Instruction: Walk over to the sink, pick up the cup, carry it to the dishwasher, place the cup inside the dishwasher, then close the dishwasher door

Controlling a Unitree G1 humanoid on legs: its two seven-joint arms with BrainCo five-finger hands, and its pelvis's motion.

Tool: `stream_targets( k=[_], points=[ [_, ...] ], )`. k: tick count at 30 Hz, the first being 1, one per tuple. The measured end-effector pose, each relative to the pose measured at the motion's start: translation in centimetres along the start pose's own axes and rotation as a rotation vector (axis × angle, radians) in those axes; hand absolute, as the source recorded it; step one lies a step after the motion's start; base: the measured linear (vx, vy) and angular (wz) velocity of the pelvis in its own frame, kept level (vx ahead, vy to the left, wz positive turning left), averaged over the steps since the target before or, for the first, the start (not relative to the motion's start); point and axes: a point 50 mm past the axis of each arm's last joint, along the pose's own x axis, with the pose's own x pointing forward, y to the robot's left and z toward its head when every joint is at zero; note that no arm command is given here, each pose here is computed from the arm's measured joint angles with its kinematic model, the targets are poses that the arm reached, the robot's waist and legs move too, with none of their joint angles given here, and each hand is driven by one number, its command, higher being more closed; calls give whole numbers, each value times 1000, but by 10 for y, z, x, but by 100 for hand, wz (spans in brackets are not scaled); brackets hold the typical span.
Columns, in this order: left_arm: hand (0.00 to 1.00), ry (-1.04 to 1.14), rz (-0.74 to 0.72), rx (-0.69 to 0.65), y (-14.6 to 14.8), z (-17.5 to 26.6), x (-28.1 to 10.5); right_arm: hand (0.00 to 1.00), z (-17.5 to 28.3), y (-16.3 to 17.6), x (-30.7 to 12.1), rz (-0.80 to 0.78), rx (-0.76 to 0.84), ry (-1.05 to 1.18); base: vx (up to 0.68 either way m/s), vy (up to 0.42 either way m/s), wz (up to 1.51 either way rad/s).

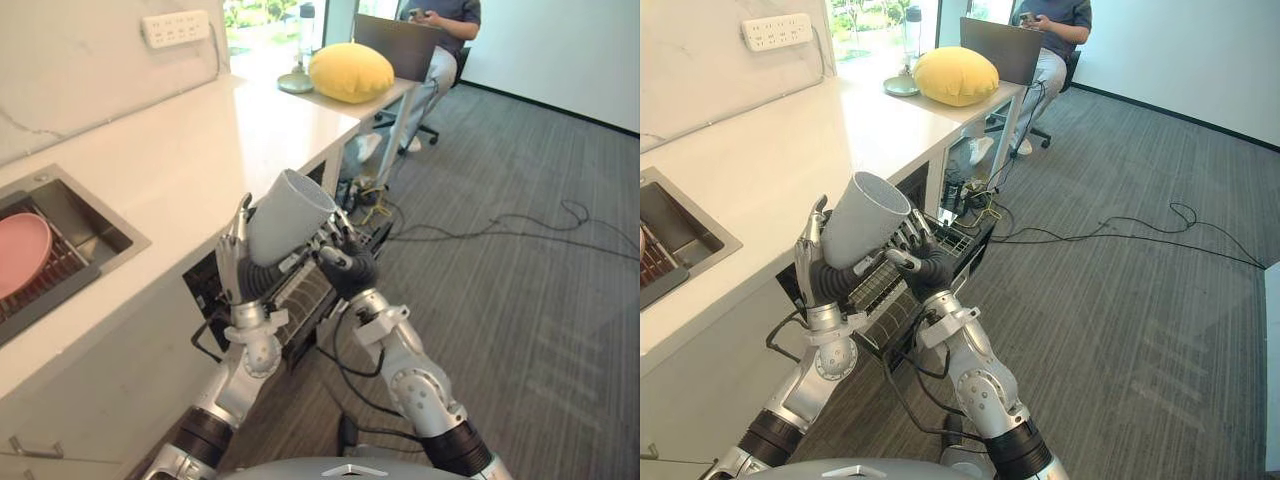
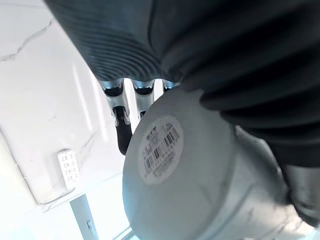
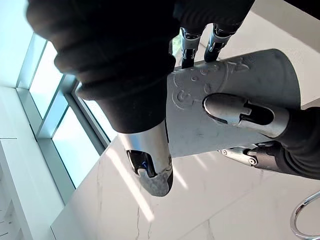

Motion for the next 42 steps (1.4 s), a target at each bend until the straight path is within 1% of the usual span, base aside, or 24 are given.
stream_targets(
  k=[4,10,13,23,24,31,34,42],
  points=[
    [100,-10,-15,-2,-2,1,-2,0,-2,1,0,-3,3,7,0,0,0],
    [100,-42,-36,36,-5,0,-6,0,-6,1,0,-44,30,24,0,0,0],
    [100,-67,-59,21,-10,5,-9,0,-6,0,0,-67,30,27,0,0,0],
    [100,-159,-80,86,-11,8,-12,0,-4,0,4,-108,15,23,-8,-3,-3],
    [100,-171,-91,90,-12,9,-14,100,-4,0,4,-115,15,21,0,0,0],
    [100,-182,-110,100,-12,7,-16,100,-5,-1,4,-147,16,11,0,0,0],
    [100,-188,-115,105,-11,6,-17,100,-4,0,4,-145,-20,2,0,0,0],
    [100,-199,-130,119,-9,3,-18,100,-5,-1,3,-141,-31,15,0,0,0]
  ],
)
